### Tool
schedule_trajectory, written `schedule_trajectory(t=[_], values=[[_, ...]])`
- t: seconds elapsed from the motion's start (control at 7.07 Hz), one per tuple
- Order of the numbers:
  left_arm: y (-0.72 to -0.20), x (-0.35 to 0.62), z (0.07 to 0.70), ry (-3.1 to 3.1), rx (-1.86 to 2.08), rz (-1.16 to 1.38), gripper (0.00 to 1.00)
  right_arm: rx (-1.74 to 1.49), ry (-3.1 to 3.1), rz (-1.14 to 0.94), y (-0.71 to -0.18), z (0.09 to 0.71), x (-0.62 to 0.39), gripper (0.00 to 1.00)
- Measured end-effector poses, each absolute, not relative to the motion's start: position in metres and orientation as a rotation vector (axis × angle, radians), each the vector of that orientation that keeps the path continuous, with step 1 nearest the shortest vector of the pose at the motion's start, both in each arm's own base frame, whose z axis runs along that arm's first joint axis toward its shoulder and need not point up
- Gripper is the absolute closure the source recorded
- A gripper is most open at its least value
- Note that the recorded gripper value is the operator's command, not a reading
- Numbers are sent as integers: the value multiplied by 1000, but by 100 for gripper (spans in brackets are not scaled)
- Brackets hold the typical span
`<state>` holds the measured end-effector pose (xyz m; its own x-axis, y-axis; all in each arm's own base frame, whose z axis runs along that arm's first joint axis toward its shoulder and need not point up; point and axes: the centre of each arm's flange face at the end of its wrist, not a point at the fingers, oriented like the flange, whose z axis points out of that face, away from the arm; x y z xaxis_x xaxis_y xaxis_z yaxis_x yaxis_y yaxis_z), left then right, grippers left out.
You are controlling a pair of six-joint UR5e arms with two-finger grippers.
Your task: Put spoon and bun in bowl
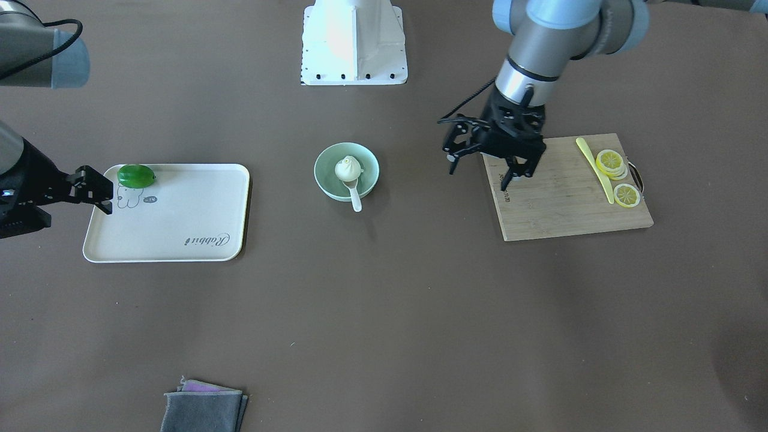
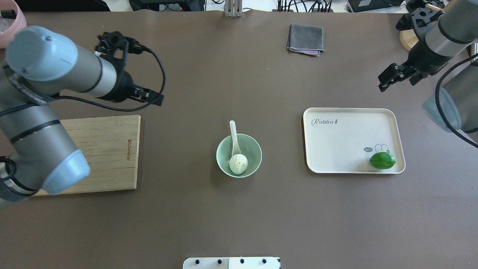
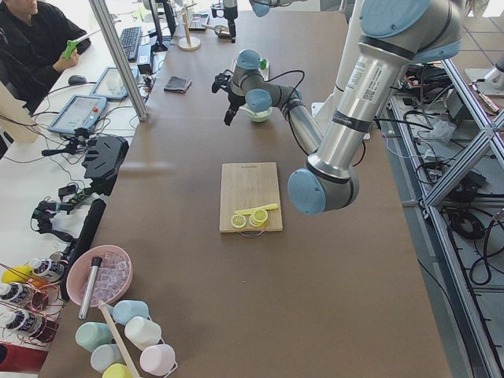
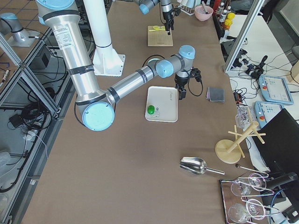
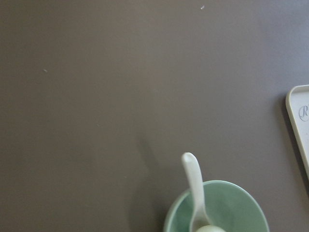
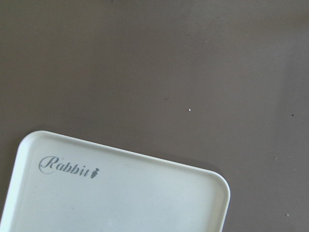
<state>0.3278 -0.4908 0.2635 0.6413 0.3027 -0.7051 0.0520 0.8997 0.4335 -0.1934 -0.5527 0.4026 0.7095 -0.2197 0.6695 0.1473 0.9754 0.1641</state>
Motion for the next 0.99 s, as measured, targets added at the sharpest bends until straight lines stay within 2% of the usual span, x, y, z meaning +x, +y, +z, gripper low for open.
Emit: schedule_trajectory(t=[0.28,0.42,0.71,0.99], values=[[-529,186,359,774,427,128,2,96,-715,-170,-550,458,-117,0],[-530,121,414,729,440,159,2,87,-702,-134,-546,481,-85,0],[-515,25,508,653,406,121,2,82,-646,-134,-531,531,-26,0],[-494,-28,562,648,316,55,2,46,-618,-137,-524,580,14,0]])
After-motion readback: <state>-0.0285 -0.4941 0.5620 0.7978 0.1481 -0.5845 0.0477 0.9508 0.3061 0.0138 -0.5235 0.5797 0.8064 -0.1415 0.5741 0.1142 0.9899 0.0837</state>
